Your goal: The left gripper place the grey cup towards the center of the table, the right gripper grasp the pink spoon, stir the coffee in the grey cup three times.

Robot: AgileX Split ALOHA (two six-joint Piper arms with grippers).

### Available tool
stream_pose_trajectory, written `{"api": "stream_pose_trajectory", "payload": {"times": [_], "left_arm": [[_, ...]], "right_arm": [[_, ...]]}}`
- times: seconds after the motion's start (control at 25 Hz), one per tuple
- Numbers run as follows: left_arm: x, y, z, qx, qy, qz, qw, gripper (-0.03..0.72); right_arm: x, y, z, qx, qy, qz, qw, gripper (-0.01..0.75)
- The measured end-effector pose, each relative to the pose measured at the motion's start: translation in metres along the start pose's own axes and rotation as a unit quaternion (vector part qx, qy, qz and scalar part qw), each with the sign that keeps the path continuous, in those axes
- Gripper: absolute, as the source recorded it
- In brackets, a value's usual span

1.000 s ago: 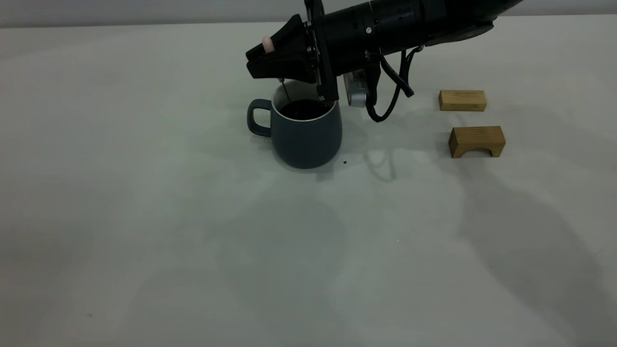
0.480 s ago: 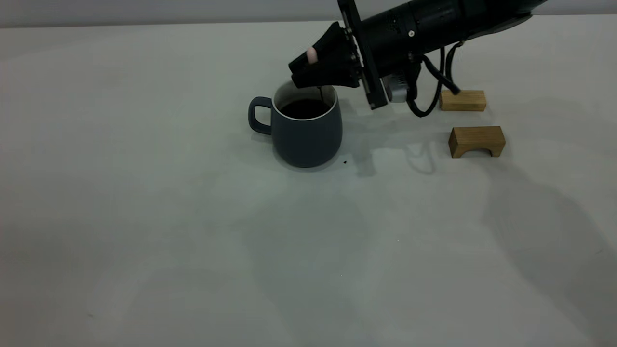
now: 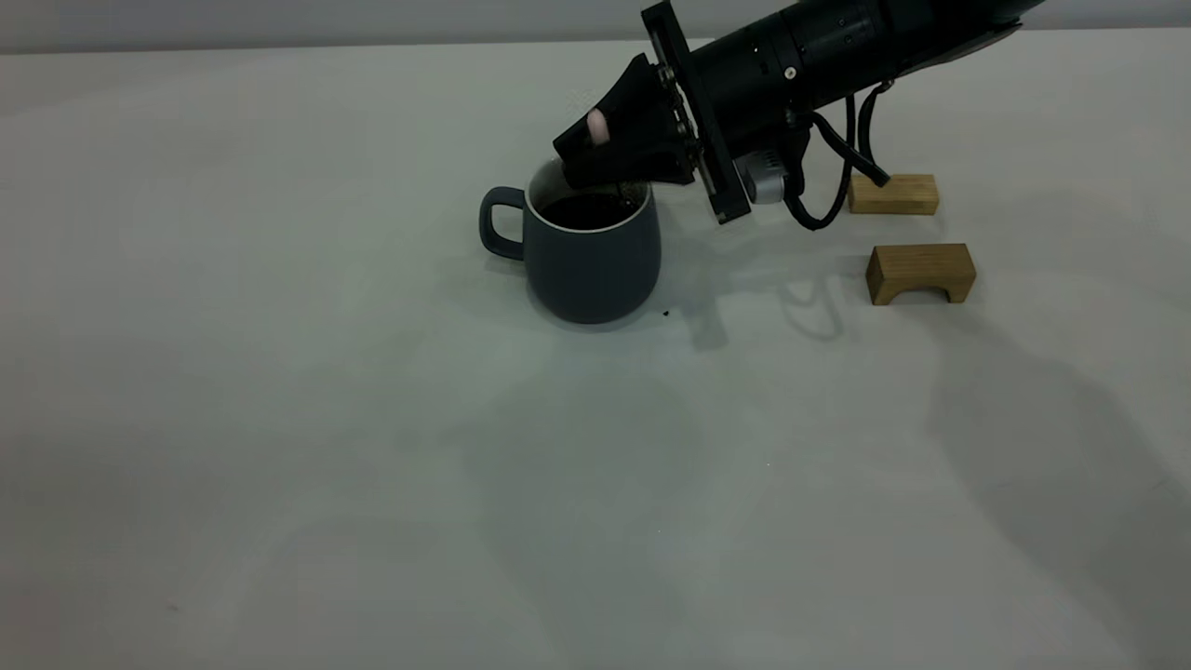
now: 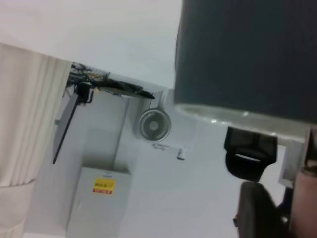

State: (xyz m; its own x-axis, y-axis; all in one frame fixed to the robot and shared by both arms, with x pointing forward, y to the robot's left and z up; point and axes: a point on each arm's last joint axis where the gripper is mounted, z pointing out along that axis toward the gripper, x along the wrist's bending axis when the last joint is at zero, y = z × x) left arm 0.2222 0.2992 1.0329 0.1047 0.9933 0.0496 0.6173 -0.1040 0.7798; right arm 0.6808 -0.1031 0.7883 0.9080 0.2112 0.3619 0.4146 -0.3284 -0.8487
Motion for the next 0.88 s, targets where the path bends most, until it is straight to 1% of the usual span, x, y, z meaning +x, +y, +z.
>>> {"api": "stream_pose_trajectory", "payload": {"times": [0.12, 0.2, 0.24, 0.28, 0.32, 0.4, 0.44, 0.52, 0.6, 0.68, 0.72, 0.76, 0.84, 0.88], "left_arm": [[0.000, 0.000, 0.000, 0.000, 0.000, 0.000, 1.000, 0.519], [0.000, 0.000, 0.000, 0.000, 0.000, 0.000, 1.000, 0.519], [0.000, 0.000, 0.000, 0.000, 0.000, 0.000, 1.000, 0.519], [0.000, 0.000, 0.000, 0.000, 0.000, 0.000, 1.000, 0.519], [0.000, 0.000, 0.000, 0.000, 0.000, 0.000, 1.000, 0.519], [0.000, 0.000, 0.000, 0.000, 0.000, 0.000, 1.000, 0.519], [0.000, 0.000, 0.000, 0.000, 0.000, 0.000, 1.000, 0.519], [0.000, 0.000, 0.000, 0.000, 0.000, 0.000, 1.000, 0.519], [0.000, 0.000, 0.000, 0.000, 0.000, 0.000, 1.000, 0.519], [0.000, 0.000, 0.000, 0.000, 0.000, 0.000, 1.000, 0.519], [0.000, 0.000, 0.000, 0.000, 0.000, 0.000, 1.000, 0.519], [0.000, 0.000, 0.000, 0.000, 0.000, 0.000, 1.000, 0.519], [0.000, 0.000, 0.000, 0.000, 0.000, 0.000, 1.000, 0.519], [0.000, 0.000, 0.000, 0.000, 0.000, 0.000, 1.000, 0.519]], "right_arm": [[-0.005, -0.001, 0.002, -0.014, -0.034, -0.019, 0.999, 0.448], [-0.007, -0.005, 0.001, -0.029, -0.067, -0.044, 0.996, 0.582], [-0.007, -0.009, 0.000, -0.039, -0.086, -0.064, 0.994, 0.632], [-0.005, -0.015, -0.003, -0.050, -0.104, -0.086, 0.990, 0.663], [-0.005, -0.020, -0.007, -0.065, -0.131, -0.114, 0.983, 0.686], [-0.002, -0.034, -0.017, -0.097, -0.186, -0.180, 0.961, 0.696], [-0.002, -0.039, -0.022, -0.116, -0.219, -0.212, 0.945, 0.691], [0.002, -0.053, -0.036, -0.157, -0.279, -0.276, 0.906, 0.658], [0.007, -0.067, -0.050, -0.194, -0.325, -0.322, 0.868, 0.609], [0.014, -0.087, -0.065, -0.232, -0.361, -0.367, 0.825, 0.544], [0.018, -0.096, -0.073, -0.251, -0.382, -0.390, 0.800, 0.517], [0.022, -0.107, -0.084, -0.272, -0.403, -0.420, 0.767, 0.484], [0.032, -0.136, -0.104, -0.310, -0.443, -0.480, 0.690, 0.425], [0.035, -0.149, -0.114, -0.326, -0.468, -0.507, 0.647, 0.394]]}}
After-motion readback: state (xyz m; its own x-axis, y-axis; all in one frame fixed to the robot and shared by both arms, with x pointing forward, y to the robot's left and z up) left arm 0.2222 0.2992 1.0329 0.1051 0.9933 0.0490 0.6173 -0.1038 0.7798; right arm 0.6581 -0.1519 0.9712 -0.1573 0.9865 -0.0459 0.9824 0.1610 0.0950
